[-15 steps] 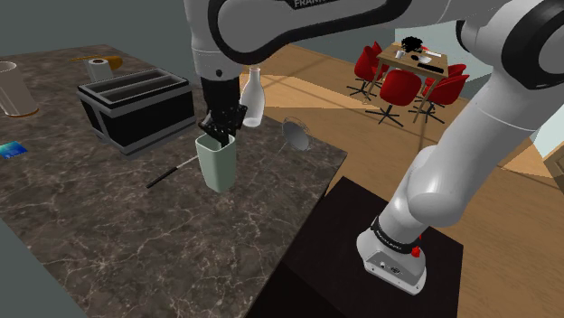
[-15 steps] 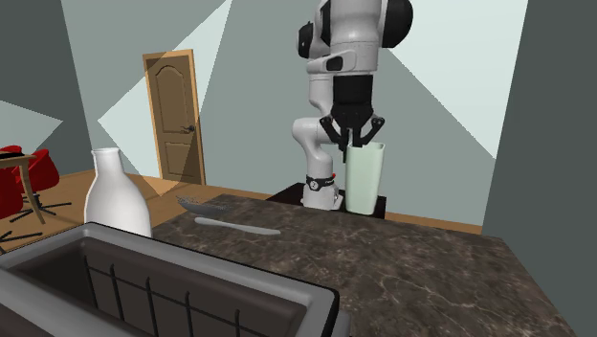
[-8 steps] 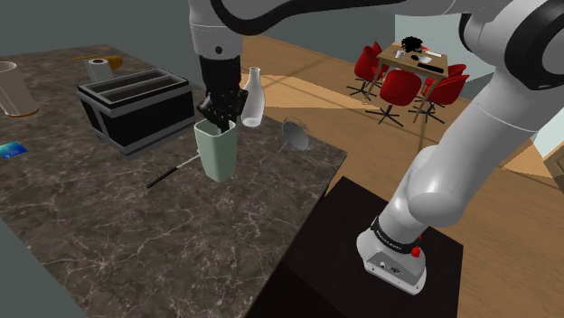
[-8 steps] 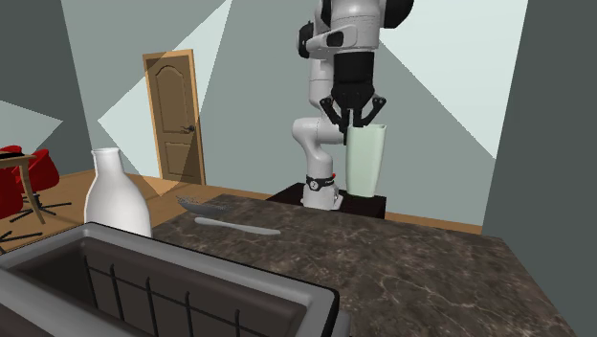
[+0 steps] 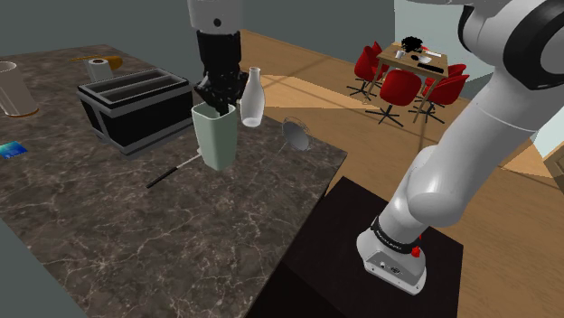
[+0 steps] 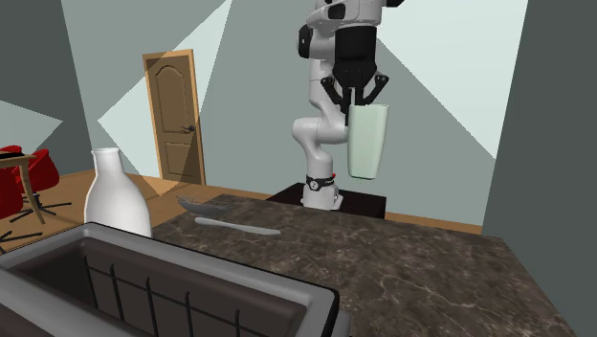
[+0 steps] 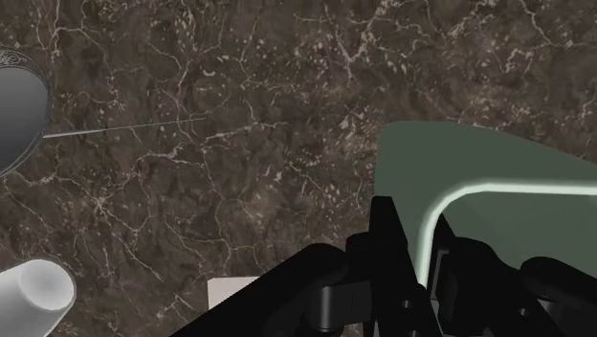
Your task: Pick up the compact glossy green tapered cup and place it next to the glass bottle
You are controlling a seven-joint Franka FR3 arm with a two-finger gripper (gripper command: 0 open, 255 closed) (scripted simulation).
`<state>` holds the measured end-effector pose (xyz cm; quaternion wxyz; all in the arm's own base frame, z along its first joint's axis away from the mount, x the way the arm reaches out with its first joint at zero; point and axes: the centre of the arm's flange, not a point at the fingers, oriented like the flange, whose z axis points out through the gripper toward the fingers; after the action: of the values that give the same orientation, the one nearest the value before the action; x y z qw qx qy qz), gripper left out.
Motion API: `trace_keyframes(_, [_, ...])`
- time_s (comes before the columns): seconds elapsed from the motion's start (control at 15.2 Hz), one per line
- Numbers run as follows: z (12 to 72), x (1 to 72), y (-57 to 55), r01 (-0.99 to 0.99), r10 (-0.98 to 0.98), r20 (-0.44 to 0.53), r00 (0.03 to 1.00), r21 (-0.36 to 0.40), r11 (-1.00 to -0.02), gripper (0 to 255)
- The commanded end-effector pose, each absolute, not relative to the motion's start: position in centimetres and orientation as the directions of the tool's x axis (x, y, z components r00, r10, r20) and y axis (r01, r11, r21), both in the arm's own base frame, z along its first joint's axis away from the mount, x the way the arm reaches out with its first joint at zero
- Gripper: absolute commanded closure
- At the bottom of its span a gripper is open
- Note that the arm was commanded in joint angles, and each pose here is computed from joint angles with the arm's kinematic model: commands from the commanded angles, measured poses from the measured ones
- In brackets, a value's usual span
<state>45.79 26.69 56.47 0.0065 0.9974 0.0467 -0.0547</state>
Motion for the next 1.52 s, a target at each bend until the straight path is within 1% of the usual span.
trace_keyframes(0.0, [57.6, 45.8, 26.6, 0.094, 0.092, -0.110, 0.990, 0.008, -0.996, 255])
trace_keyframes(1.45, [69.2, 45.8, 26.6, 0.094, 0.092, -0.110, 0.990, 0.008, -0.996, 255])
